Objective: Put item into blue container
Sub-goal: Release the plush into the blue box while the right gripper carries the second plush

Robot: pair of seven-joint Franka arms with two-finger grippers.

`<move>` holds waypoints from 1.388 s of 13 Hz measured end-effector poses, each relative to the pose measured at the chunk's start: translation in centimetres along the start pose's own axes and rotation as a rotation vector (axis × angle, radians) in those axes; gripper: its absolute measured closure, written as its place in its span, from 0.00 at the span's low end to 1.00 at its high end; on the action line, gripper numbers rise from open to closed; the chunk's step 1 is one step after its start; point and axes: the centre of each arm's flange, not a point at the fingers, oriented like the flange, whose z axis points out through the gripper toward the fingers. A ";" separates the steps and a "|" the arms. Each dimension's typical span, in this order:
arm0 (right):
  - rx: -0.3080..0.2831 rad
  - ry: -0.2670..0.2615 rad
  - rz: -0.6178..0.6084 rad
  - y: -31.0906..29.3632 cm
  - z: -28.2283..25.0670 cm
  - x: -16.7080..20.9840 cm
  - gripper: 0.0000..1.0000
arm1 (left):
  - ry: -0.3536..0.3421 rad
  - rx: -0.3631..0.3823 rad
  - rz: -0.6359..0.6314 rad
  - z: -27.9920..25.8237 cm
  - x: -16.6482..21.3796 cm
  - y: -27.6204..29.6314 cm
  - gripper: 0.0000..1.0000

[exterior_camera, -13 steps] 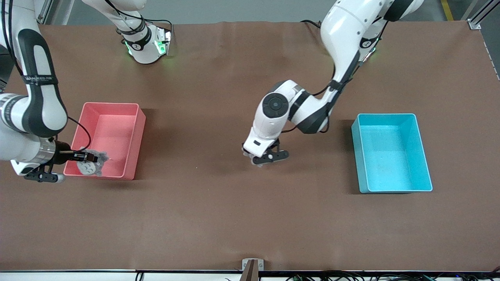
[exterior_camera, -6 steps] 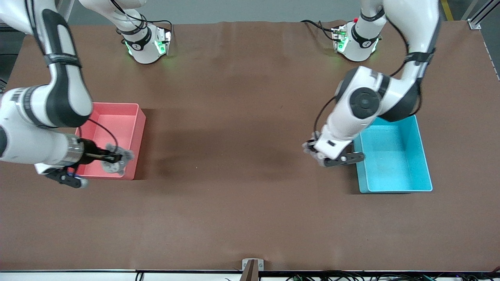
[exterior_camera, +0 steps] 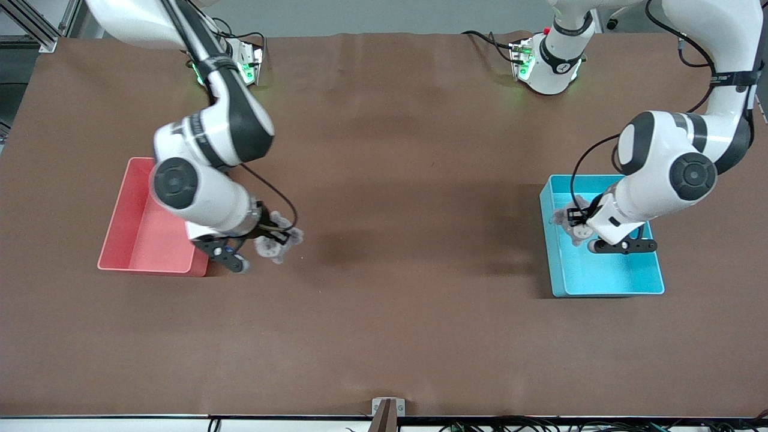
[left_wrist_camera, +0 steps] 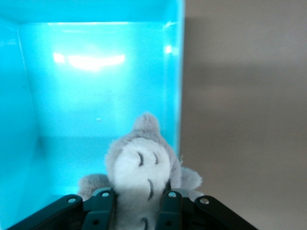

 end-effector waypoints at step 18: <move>0.020 0.142 0.233 -12.4 19.2 -16.3 0.47 | -0.092 0.012 0.049 10.2 1.3 -8.5 0.49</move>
